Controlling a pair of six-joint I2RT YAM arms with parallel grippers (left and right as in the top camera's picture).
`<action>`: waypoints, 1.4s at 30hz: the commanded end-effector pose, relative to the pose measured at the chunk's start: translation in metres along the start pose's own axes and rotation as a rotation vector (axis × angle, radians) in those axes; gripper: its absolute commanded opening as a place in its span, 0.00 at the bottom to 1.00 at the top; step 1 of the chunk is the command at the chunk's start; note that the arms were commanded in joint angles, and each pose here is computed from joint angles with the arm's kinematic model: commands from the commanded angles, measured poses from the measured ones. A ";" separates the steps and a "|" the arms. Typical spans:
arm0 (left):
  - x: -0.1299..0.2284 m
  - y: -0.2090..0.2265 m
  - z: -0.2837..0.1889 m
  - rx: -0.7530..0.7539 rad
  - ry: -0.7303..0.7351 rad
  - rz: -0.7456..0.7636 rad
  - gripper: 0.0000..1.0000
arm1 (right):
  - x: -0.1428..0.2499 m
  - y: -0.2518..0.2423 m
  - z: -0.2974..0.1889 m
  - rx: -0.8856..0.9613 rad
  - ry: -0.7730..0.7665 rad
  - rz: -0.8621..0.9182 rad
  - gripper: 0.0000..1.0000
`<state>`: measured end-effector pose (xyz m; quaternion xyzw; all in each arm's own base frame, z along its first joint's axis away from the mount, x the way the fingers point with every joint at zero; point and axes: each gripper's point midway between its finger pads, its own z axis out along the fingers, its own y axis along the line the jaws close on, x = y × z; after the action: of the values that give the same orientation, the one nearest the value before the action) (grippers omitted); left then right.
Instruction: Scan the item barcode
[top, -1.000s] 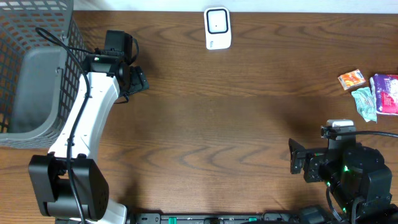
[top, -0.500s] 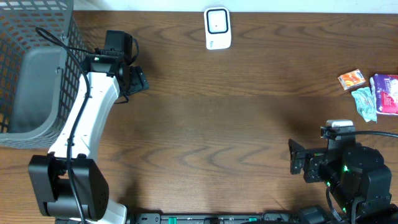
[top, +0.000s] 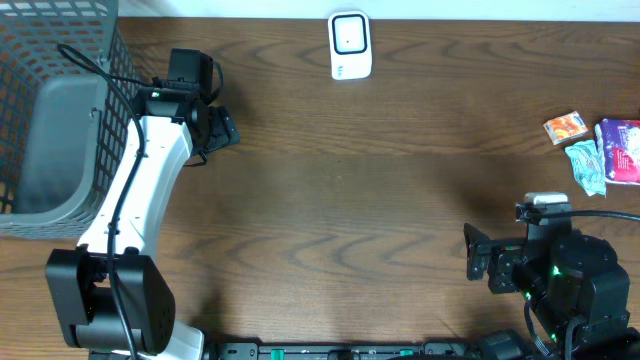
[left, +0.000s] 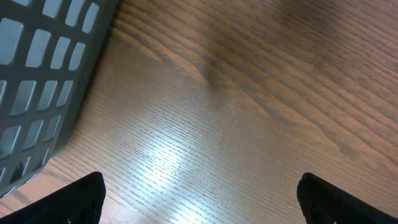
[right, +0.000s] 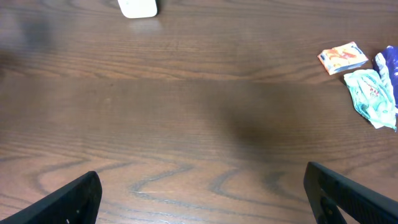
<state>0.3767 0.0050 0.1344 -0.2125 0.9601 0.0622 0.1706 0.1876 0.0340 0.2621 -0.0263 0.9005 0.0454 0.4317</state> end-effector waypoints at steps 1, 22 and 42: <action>-0.003 0.003 -0.001 -0.015 -0.009 -0.016 0.98 | 0.002 0.002 0.001 -0.012 0.007 -0.006 0.99; -0.003 0.003 -0.001 -0.015 -0.009 -0.016 0.98 | 0.002 0.002 0.001 -0.010 0.006 -0.005 0.99; -0.003 0.003 -0.001 -0.015 -0.009 -0.016 0.98 | 0.007 -0.013 -0.030 0.023 -0.112 0.021 0.99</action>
<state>0.3767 0.0050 0.1344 -0.2125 0.9601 0.0622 0.1706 0.1637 0.0241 0.2729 -0.0168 0.8824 0.0501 0.4675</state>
